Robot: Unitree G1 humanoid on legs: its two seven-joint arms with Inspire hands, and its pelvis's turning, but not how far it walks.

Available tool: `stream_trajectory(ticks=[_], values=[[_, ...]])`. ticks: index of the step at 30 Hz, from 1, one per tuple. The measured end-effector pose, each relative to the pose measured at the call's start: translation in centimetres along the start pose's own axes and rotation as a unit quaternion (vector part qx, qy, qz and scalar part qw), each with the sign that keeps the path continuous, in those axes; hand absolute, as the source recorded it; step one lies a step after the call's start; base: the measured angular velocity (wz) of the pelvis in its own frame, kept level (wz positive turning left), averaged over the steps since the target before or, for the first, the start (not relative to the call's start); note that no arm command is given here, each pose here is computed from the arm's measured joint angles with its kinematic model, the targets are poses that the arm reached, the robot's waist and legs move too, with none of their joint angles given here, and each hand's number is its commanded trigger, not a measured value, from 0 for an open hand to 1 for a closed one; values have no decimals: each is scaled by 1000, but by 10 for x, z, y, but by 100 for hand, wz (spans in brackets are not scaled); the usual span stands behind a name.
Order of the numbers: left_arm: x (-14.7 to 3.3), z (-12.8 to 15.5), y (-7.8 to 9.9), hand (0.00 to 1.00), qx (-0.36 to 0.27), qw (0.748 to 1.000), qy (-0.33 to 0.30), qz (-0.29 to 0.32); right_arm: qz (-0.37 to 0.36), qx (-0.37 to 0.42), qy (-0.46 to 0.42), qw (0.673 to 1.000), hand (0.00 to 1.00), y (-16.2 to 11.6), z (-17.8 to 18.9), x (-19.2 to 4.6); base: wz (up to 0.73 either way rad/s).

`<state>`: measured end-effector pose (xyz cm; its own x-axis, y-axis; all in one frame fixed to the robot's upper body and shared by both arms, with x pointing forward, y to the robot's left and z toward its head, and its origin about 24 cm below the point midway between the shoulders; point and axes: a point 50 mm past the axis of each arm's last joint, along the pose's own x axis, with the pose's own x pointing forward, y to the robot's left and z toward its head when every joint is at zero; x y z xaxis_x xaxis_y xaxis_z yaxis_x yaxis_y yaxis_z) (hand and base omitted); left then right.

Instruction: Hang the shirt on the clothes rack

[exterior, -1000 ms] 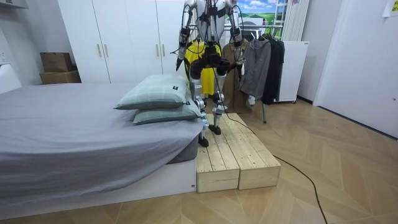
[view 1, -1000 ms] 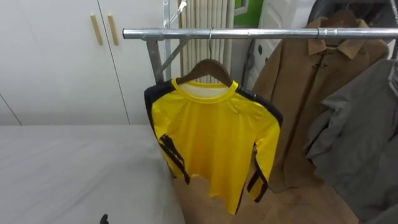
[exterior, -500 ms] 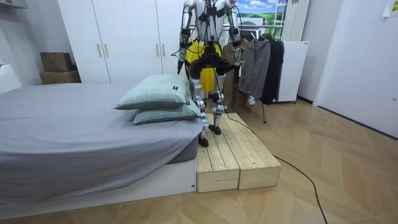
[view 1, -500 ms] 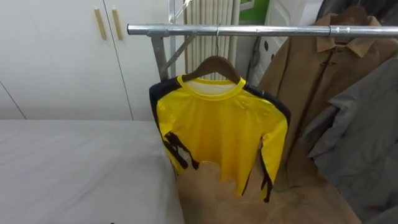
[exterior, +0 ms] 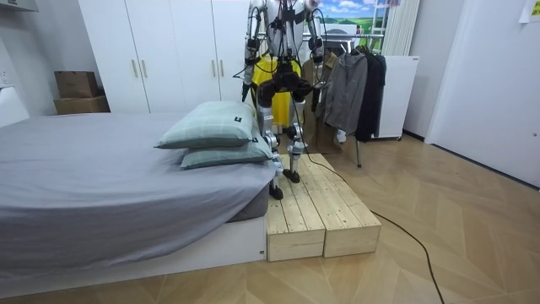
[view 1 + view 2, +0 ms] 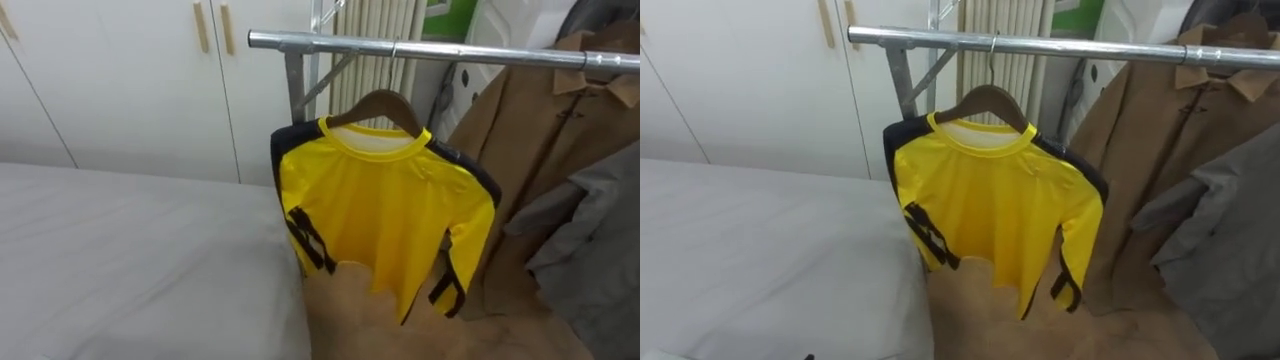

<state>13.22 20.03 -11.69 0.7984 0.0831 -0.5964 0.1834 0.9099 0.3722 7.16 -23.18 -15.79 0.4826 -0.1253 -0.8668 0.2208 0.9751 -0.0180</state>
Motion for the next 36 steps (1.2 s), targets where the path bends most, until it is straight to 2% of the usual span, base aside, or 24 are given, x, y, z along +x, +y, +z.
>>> stream_trajectory(ticks=[10, 14, 19, 21, 29, 36], values=[[3, 4, 2, 0, 3, 1000, -8, 0, 10, -4, -1, 1000, 0, 5, 2, 1, 9], [3, 5, -2, 0, 5, 1000, -10, -7, 15, -10, -3, 1000, 0, 7, 4, 2, 16], [4, 5, -4, 0, 4, 1000, -11, -10, 33, -51, -14, 998, 0, 13, 16, 7, 32], [6, 7, -10, 0, -3, 1000, -10, -22, 41, -80, -14, 996, 0, 15, 22, 9, 44], [14, 25, -24, 0, 5, 995, -42, -88, 41, -100, -10, 994, 0, 14, 33, 14, 114], [10, 21, -34, 0, 16, 992, -30, -120, 37, -103, -13, 994, 0, 13, 36, 15, 145]])
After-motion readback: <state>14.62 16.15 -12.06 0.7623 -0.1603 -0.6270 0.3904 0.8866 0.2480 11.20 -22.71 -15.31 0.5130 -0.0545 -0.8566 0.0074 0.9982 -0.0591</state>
